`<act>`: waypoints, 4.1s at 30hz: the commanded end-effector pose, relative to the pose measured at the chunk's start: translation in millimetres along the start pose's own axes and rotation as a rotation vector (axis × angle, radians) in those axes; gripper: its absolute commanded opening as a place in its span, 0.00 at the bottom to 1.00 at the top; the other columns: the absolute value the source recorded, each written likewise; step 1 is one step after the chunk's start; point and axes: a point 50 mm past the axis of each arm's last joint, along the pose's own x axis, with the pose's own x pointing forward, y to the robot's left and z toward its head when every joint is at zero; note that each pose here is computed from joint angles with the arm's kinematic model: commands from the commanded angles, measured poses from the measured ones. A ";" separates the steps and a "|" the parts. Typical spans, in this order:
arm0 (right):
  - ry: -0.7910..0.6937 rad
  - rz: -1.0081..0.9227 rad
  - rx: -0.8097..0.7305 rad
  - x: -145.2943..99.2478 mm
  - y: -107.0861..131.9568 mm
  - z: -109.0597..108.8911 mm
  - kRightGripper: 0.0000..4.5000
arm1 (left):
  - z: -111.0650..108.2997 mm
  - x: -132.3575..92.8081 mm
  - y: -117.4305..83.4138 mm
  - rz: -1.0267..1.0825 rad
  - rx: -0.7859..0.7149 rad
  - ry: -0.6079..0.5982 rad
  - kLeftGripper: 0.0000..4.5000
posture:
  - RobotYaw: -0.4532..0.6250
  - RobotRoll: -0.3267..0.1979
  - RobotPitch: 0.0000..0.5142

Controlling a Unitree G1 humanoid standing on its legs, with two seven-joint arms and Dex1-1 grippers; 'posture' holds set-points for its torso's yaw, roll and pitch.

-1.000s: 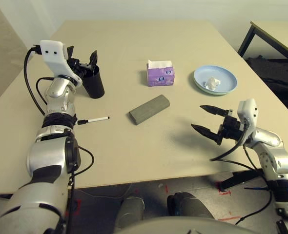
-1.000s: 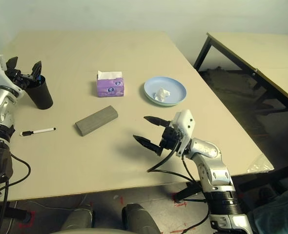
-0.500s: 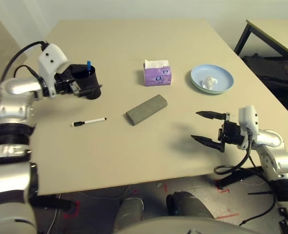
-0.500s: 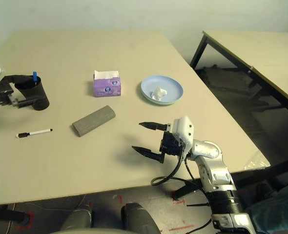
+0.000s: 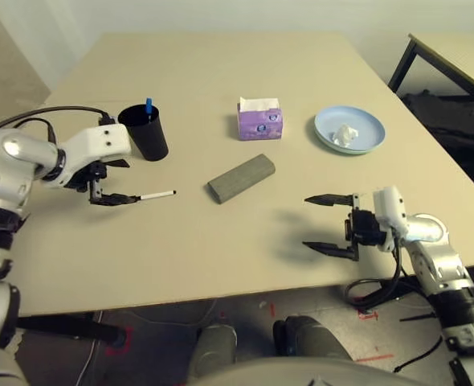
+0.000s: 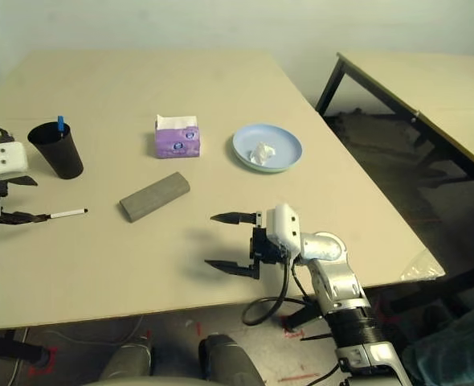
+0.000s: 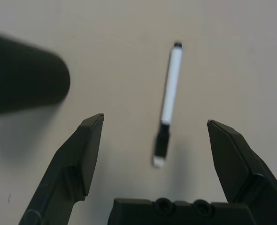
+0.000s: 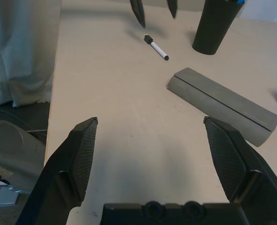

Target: Organize and tidy the items on the table.

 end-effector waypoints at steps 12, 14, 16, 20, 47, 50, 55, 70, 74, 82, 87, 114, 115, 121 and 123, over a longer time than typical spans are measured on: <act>0.018 -0.017 -0.014 -1.6 2.6 6.7 1.00 | -10.9 33.4 -9.9 -0.104 -0.009 0.061 0.99 | 0.40 0.62 0.10; 0.018 -0.018 -0.013 -1.0 2.6 7.1 1.00 | -14.3 36.5 -11.3 -0.099 -0.006 0.074 0.99 | 0.40 0.62 0.10; 0.016 -0.019 -0.013 0.5 2.0 7.8 1.00 | -16.8 40.3 -12.9 -0.097 -0.011 0.075 0.99 | 0.39 0.62 0.10; 0.012 -0.021 -0.014 2.2 1.9 9.6 1.00 | -19.3 44.8 -13.6 -0.081 -0.030 0.063 0.85 | 0.39 0.62 0.11; -0.040 -0.255 0.067 -4.6 -21.3 13.7 1.00 | -6.2 -4.2 -9.6 0.181 -0.338 -0.473 0.00 | 0.43 0.62 0.11; -0.049 -0.361 0.104 -8.5 -25.6 10.7 1.00 | -11.5 -13.2 -18.0 0.335 -0.430 -0.575 0.00 | 0.44 0.62 0.11; 0.011 -0.412 0.147 -12.4 -23.4 -0.5 1.00 | -16.1 -23.6 -25.0 0.596 -0.554 -0.697 0.00 | 0.46 0.62 0.10; 0.052 -0.405 0.165 -12.8 -18.6 -5.6 1.00 | 17.3 -28.1 37.6 1.027 -0.587 -0.876 0.00 | 0.44 0.62 0.10; 0.053 -0.409 0.161 -14.0 -16.9 -4.3 1.00 | 24.1 -20.6 52.3 1.051 -0.578 -0.862 0.00 | 0.42 0.62 0.11; 0.062 -0.419 0.160 -17.8 -10.8 -3.0 1.00 | 30.6 -3.8 64.3 1.077 -0.601 -0.849 0.00 | 0.40 0.62 0.13; 0.066 -0.423 0.157 -19.4 -11.3 -2.1 1.00 | 20.6 4.3 58.8 1.086 -0.620 -0.816 0.00 | 0.40 0.62 0.14; 0.061 -0.410 0.145 -17.4 -19.9 1.4 1.00 | 5.1 17.3 45.6 1.067 -0.683 -0.813 1.00 | 0.40 0.62 0.15; 0.060 -0.413 0.143 -17.6 -20.4 1.5 1.00 | 3.0 16.0 45.0 1.069 -0.684 -0.811 1.00 | 0.40 0.62 0.15; 0.042 -0.537 0.115 -31.2 -30.6 5.5 1.00 | -24.0 2.2 31.4 1.095 -0.687 -0.783 1.00 | 0.41 0.62 0.15; 0.040 -0.626 0.099 -41.8 -36.8 6.1 1.00 | -37.7 -3.5 20.9 1.106 -0.691 -0.767 1.00 | 0.42 0.62 0.15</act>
